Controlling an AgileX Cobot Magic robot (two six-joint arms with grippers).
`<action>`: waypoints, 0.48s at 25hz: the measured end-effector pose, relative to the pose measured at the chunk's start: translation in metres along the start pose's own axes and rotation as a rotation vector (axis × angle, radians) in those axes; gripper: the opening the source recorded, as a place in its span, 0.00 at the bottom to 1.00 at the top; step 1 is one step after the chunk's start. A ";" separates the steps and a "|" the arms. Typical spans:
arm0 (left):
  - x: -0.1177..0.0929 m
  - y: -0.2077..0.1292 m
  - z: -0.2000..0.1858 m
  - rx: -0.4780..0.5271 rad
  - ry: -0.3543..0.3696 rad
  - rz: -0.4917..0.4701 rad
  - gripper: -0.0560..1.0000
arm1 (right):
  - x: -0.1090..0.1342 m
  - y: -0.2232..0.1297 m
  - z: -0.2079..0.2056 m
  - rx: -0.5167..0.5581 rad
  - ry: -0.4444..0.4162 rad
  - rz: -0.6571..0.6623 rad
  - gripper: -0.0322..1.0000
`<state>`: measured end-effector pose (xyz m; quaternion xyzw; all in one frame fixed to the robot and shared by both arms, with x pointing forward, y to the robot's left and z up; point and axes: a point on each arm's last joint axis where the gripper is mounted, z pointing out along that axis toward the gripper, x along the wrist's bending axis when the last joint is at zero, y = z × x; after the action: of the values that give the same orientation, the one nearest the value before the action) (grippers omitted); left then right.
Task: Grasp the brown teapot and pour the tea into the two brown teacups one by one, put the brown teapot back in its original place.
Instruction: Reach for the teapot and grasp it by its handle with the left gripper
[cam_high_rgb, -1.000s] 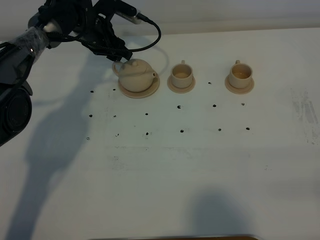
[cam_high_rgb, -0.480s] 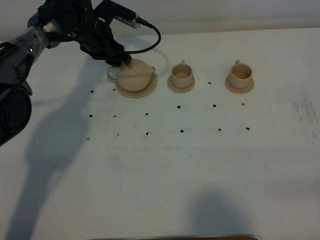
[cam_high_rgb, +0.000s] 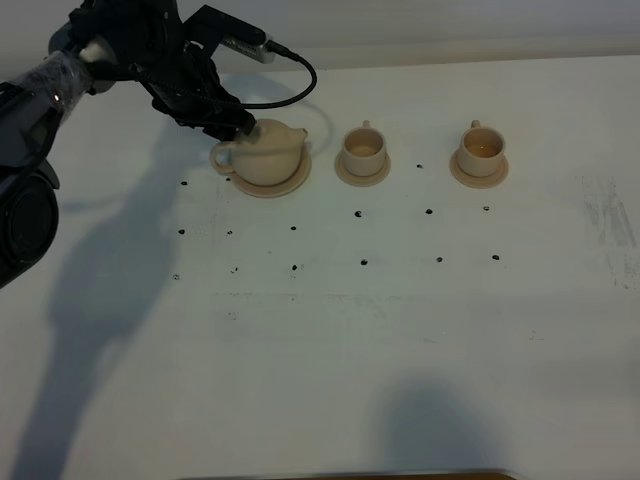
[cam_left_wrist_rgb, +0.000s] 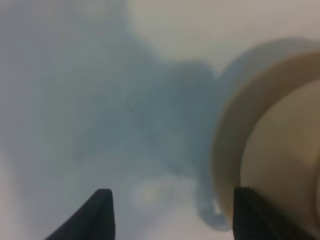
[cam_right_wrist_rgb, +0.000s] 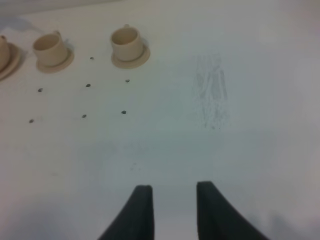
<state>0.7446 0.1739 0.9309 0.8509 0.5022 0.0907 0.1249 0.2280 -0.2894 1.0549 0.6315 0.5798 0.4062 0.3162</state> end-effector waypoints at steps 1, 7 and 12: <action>0.000 -0.001 -0.001 0.009 -0.002 0.000 0.53 | 0.000 0.000 0.000 0.000 0.000 0.000 0.25; -0.001 -0.002 -0.004 0.027 -0.008 0.000 0.53 | 0.000 0.000 0.000 0.000 0.000 0.000 0.25; -0.002 -0.005 -0.004 0.058 -0.017 0.000 0.53 | 0.000 0.000 0.000 0.000 0.000 0.000 0.25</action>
<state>0.7387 0.1752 0.9329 0.8550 0.5033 0.0689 0.1046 0.2280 -0.2894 1.0549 0.6315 0.5798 0.4062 0.3162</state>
